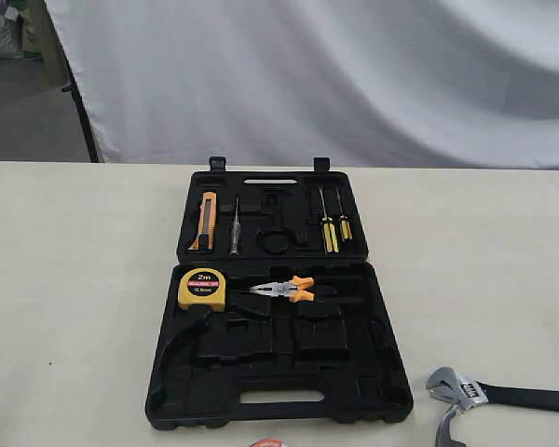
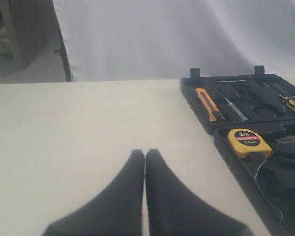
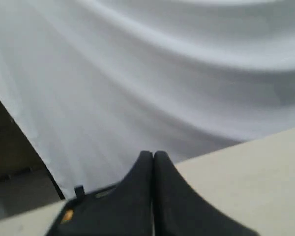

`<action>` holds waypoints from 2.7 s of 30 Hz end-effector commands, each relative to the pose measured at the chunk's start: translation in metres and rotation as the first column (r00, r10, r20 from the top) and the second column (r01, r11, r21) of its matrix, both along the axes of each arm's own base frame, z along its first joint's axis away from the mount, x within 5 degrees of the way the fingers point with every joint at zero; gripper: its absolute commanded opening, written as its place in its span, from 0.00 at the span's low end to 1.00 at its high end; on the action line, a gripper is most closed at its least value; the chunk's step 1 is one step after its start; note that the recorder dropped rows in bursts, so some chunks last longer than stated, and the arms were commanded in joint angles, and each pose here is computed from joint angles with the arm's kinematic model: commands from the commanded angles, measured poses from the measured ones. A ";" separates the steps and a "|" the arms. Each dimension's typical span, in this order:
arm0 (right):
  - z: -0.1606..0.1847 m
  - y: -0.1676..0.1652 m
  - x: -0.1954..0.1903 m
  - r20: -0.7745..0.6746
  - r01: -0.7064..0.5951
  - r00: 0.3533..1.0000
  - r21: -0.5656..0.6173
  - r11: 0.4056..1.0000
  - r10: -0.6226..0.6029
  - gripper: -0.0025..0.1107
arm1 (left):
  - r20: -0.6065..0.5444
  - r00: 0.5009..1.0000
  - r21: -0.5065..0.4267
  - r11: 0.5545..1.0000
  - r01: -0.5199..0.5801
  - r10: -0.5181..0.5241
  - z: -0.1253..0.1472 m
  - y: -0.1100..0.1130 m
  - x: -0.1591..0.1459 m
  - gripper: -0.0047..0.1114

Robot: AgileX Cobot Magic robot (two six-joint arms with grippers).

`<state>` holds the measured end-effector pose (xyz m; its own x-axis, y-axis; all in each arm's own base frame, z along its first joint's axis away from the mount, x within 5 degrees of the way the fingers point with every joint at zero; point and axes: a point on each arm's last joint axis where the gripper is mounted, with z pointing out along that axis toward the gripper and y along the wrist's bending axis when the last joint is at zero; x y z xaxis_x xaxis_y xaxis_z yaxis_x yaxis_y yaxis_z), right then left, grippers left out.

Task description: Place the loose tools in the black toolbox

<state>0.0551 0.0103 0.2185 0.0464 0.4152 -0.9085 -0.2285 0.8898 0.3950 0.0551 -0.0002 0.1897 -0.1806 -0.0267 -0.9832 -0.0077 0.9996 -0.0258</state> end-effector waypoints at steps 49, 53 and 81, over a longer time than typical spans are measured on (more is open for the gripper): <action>-0.054 0.154 0.058 -0.651 -0.760 0.609 -0.318 0.566 0.452 0.03 | 0.000 1.000 -0.006 1.000 0.004 -0.004 -0.001 0.000 0.000 0.05; -0.067 0.188 0.042 -0.711 -0.832 0.514 -0.275 0.482 0.480 0.03 | 0.000 1.000 -0.006 1.000 0.004 -0.004 -0.001 0.000 0.000 0.05; -0.081 0.241 0.028 -0.831 -0.924 0.372 -0.289 0.252 0.413 0.66 | 0.000 1.000 -0.006 1.000 0.004 -0.004 -0.001 0.000 0.000 0.05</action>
